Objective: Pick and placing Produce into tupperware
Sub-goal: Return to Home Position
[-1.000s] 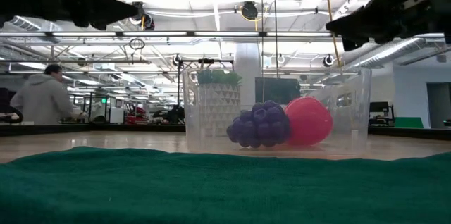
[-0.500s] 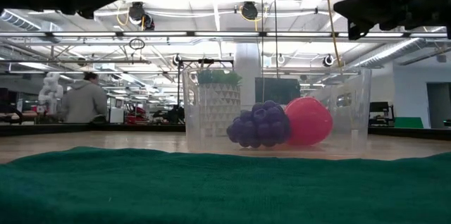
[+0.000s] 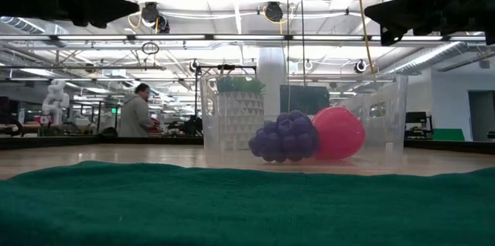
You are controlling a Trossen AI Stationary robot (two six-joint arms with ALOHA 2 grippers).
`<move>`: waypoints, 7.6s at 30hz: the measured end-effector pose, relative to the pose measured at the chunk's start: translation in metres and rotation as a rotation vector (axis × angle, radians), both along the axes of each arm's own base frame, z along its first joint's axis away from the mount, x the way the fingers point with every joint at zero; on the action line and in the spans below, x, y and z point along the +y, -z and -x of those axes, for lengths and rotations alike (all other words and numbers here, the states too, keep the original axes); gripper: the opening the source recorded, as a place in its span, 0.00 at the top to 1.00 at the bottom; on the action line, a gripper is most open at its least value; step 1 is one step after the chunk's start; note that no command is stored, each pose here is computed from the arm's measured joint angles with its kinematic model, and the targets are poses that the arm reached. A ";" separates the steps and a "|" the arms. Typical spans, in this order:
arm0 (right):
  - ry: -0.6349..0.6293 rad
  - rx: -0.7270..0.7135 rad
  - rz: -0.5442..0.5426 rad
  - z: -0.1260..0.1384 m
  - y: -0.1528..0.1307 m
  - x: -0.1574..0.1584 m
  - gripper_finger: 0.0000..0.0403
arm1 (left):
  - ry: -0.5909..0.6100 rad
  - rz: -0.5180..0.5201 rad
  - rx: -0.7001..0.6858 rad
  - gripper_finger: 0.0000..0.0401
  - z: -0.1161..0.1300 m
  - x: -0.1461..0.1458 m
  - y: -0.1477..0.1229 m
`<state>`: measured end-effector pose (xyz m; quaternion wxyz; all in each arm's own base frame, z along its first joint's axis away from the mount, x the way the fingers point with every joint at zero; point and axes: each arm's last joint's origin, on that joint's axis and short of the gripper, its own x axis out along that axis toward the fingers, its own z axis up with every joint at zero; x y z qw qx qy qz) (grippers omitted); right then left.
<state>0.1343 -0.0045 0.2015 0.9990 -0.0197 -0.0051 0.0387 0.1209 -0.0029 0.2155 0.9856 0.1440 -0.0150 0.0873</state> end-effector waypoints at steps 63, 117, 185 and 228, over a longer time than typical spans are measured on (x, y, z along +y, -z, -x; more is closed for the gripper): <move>0.021 -0.032 -0.087 0.012 0.026 -0.001 1.00 | 0.165 0.099 -0.034 0.94 0.019 0.002 0.039; 0.025 0.004 -0.098 0.012 0.031 -0.002 1.00 | 0.185 0.196 0.105 0.94 0.019 0.001 0.054; 0.026 -0.025 -0.103 0.012 0.028 -0.002 1.00 | 0.186 0.219 0.073 0.94 0.019 0.001 0.052; 0.026 -0.025 -0.103 0.012 0.028 -0.002 1.00 | 0.187 0.219 0.071 0.94 0.019 0.001 0.051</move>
